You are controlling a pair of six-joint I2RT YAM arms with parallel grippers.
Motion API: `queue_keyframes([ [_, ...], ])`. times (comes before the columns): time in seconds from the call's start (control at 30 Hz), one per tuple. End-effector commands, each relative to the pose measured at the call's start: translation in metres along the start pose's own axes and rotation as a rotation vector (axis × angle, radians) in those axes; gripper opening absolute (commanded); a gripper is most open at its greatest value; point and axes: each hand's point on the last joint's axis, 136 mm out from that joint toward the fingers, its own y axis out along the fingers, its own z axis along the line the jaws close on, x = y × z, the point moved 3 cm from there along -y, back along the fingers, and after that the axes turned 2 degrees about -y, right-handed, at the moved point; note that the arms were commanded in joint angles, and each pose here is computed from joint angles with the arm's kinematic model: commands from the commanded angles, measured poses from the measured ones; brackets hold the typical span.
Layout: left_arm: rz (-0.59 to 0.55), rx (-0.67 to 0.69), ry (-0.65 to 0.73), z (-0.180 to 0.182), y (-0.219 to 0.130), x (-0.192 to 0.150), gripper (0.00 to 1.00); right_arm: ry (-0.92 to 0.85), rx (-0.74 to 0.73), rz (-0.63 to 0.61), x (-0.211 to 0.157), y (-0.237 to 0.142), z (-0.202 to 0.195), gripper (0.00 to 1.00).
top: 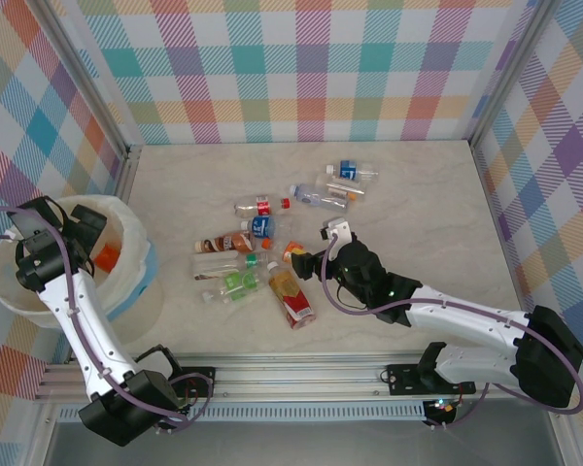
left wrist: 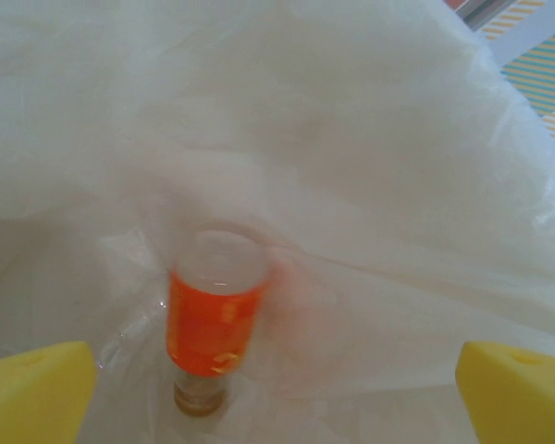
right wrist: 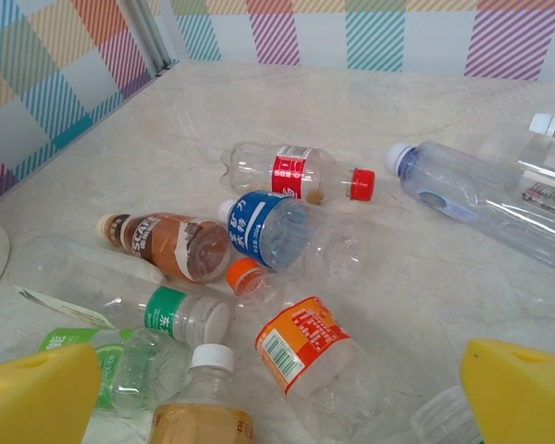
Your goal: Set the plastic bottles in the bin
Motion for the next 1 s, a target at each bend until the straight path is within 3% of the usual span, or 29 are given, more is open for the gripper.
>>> queue_keyframes([
  [0.0,-0.052,-0.081,0.009,-0.013,-0.025,0.011,1.00,0.102,0.000,0.033,0.009,0.004,-0.009,1.00],
  [0.23,-0.019,-0.256,0.049,-0.044,-0.048,0.009,1.00,0.209,-0.040,0.153,0.005,0.019,-0.055,1.00],
  [0.63,0.039,-0.505,0.097,-0.094,-0.084,-0.006,1.00,0.097,0.003,0.320,0.021,0.062,-0.120,1.00],
  [0.8,0.091,-0.649,0.143,-0.125,-0.104,-0.027,1.00,0.070,0.024,0.433,0.020,0.088,-0.152,0.98],
  [0.97,0.157,-0.765,0.232,-0.150,-0.121,-0.052,1.00,0.029,0.081,0.619,-0.007,0.085,-0.161,0.96],
])
